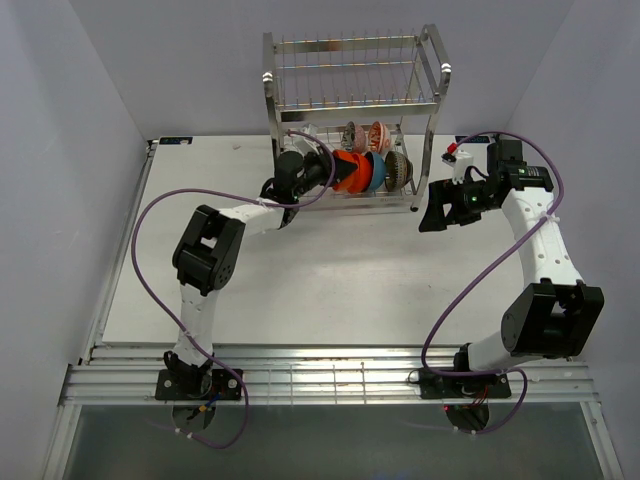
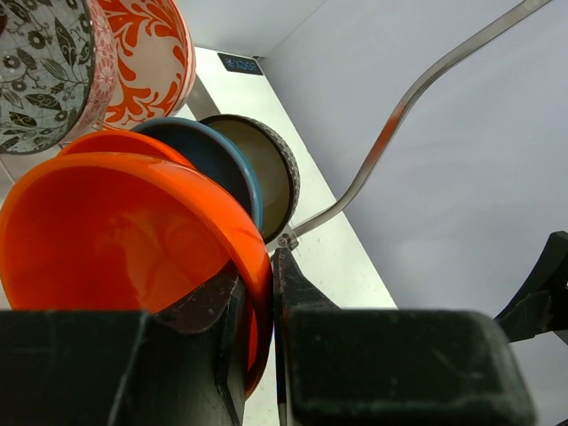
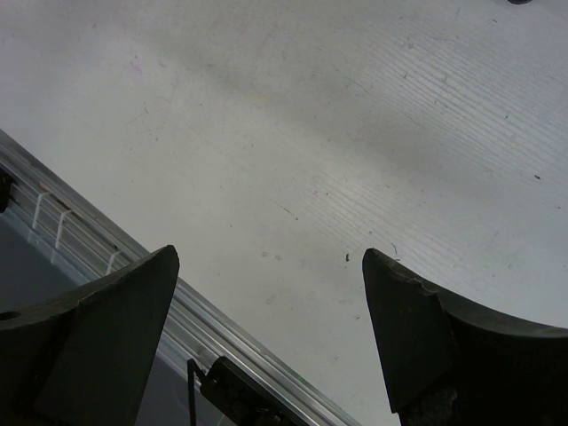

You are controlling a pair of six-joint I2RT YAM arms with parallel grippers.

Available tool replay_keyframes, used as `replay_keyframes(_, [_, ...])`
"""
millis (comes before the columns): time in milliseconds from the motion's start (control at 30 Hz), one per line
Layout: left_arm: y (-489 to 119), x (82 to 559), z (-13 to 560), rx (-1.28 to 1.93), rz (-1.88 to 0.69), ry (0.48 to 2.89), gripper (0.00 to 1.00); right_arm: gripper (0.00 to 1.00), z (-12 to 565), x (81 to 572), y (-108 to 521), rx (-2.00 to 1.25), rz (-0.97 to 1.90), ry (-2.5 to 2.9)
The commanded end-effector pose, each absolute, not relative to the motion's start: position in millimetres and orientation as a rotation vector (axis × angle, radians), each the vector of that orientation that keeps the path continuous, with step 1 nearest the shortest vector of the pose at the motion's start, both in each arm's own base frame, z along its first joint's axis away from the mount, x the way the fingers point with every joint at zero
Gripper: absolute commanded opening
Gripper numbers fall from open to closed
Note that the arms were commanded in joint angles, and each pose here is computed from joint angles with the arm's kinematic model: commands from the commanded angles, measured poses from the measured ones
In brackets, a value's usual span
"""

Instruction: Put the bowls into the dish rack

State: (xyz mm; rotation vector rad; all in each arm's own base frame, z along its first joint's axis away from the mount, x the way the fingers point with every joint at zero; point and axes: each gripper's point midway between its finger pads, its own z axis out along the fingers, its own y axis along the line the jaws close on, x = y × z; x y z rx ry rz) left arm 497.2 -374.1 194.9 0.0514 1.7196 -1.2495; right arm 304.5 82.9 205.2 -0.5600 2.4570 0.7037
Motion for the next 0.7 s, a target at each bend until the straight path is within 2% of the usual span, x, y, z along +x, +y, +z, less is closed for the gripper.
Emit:
replay_keyframes(0, [-365.8,504.7,208.7,0.063,-1.225,1.663,0.00,0.90,211.6,301.8,86.1,-0.578,0.734,2.433])
replay_keyframes(667, [-360.3,520.1,187.1,0.054,-1.188,1.683,0.00,0.90,207.7,300.9,86.5,-0.586,0.743,2.440])
